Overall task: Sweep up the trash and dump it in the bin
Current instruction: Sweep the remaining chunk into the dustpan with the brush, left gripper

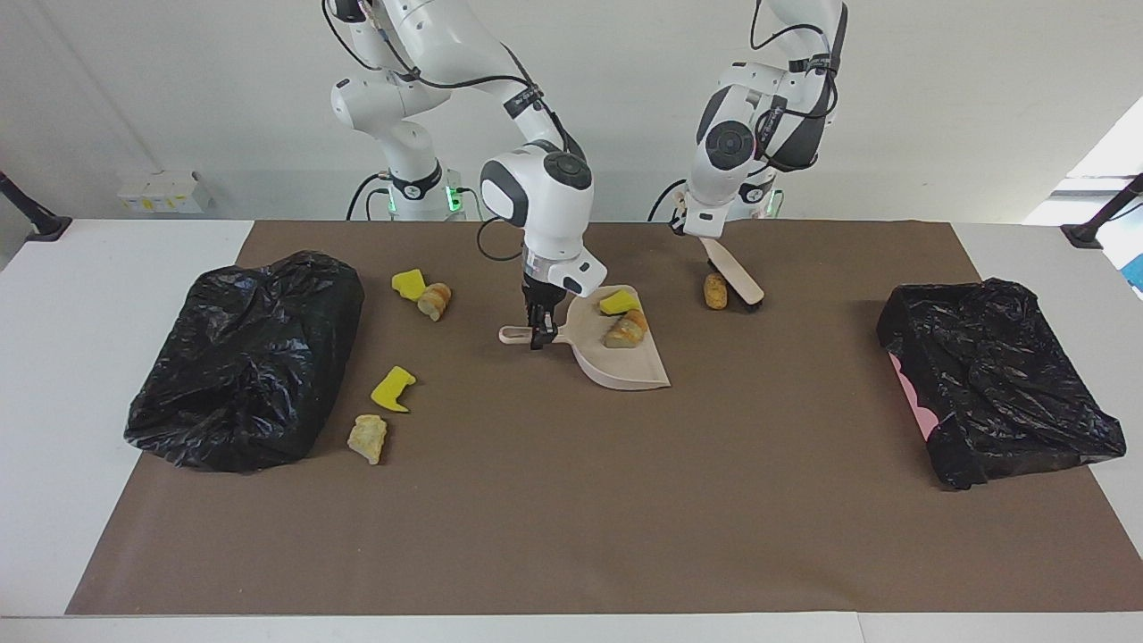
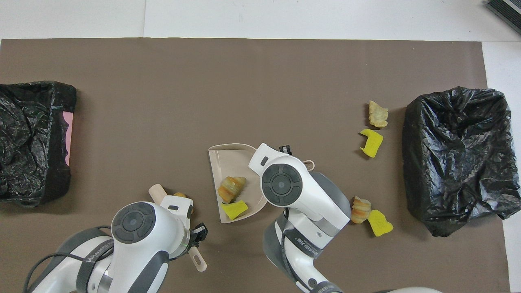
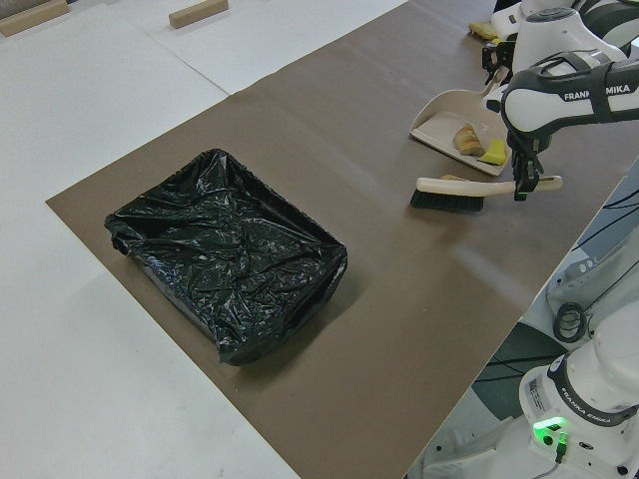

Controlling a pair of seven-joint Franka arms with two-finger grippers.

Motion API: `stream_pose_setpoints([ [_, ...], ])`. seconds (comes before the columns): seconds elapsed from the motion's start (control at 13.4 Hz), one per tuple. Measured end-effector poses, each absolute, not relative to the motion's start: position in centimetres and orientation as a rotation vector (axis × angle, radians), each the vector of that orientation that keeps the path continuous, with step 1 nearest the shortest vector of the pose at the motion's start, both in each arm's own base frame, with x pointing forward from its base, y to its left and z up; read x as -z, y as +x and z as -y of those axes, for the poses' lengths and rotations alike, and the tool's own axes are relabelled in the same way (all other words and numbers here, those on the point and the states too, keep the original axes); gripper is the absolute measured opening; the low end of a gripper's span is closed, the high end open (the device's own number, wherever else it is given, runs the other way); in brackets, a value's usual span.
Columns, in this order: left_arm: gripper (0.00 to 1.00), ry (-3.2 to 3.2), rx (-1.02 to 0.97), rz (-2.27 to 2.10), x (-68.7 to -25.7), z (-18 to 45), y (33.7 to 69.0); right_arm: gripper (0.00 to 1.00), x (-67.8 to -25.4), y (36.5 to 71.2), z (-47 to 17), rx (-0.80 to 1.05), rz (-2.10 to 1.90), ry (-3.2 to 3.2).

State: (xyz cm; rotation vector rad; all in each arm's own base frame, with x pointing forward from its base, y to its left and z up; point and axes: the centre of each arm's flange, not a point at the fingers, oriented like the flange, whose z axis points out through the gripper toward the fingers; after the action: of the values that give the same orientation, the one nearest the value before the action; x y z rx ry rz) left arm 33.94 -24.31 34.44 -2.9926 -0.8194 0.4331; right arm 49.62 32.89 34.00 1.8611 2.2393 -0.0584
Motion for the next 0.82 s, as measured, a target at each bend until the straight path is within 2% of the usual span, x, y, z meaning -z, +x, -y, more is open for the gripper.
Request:
stream_pose_setpoints([
  [0.22, 0.26, -3.113, -0.395, 0.625, -34.8, 25.6, 35.5, 0.31, -33.9, 49.6, -32.9, 0.059, -2.233, 1.869],
  [0.45, 0.26, -3.210, -0.391, 0.427, -35.2, 27.2, 35.4, 0.31, -33.7, 49.7, -32.7, 0.064, -2.227, 1.878],
  [0.82, 0.26, -3.324, -0.391, 0.451, -37.9, 31.0, 36.0, 0.31, -33.2, 50.4, -31.3, 0.077, -2.206, 1.910],
])
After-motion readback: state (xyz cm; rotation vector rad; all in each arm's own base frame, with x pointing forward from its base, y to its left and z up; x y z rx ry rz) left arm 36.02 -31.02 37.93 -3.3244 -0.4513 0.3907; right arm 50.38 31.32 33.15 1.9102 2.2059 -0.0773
